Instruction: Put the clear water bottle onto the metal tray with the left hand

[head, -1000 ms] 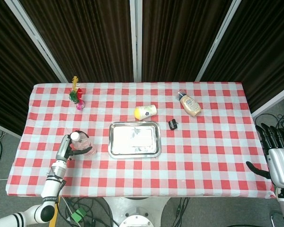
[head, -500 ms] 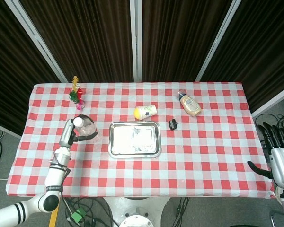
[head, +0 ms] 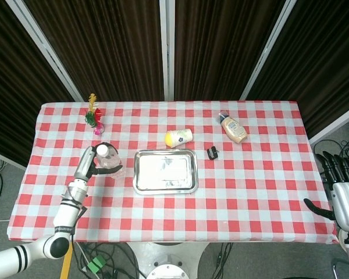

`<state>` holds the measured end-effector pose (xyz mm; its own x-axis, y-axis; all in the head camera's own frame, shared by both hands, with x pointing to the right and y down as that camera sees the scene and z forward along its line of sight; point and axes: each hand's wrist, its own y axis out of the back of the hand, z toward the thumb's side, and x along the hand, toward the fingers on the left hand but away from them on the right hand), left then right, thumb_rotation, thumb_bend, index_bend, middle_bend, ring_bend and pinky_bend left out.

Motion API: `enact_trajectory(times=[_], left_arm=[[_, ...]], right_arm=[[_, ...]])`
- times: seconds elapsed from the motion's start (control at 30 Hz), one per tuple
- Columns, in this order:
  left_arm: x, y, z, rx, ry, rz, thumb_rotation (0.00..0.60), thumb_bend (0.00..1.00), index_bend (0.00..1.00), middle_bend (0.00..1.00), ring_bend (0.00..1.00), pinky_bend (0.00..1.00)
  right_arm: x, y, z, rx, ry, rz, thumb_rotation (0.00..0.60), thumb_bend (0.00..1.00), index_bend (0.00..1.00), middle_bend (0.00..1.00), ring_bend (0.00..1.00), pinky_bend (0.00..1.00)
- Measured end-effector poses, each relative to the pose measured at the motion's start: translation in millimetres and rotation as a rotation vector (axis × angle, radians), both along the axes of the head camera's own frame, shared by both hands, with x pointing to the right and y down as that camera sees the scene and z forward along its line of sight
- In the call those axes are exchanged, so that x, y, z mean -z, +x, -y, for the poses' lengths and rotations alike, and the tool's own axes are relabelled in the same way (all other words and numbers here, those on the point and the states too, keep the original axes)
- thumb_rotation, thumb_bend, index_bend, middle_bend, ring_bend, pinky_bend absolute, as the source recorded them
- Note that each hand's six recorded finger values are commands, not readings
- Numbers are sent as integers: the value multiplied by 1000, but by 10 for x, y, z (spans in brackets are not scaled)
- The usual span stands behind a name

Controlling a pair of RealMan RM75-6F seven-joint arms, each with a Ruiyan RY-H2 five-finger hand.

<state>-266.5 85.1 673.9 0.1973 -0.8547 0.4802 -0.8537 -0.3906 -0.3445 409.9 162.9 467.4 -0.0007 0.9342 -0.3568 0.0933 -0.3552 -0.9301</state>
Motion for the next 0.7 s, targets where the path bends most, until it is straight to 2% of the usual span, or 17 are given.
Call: enact_trajectory(times=[0.13,0.17,0.23,0.33,0.47,0.57,0.7], left_arm=[[454,210,476,-18,154,-66,600,196,582,601,483,545],[633,268,633,-19,206,-87,600,196,582,601,483,545],[727,274,716,-14,235,-94,600,196,581,599,483,545],[641,196,657,-10,208,-71,600,199,581,592,482,542],[187,38,233,-38,66,-3,600,199,581,591,482,541],[36,26,52,-76,17,20,600,200,581,591,482,541],[80,90,188,-81,44,2,600,200,581,591,482,541]], right_arm=[[-36,-10,-8,5,-16,-4,600,82,55,34,0,0],[-46,-13,-11,6,-21,-4,600,82,55,34,0,0],[-64,-16,-22,7,-30,-4,600,82,56,34,0,0],[-57,-12,-27,6,-27,-3,600,82,56,34,0,0],[-34,-19,-29,8,-20,4,600,82,56,34,0,0],[-41,-25,-23,10,-25,3,600,82,56,34,0,0],[-41,-18,-32,7,-26,6,600,83,56,34,0,0]])
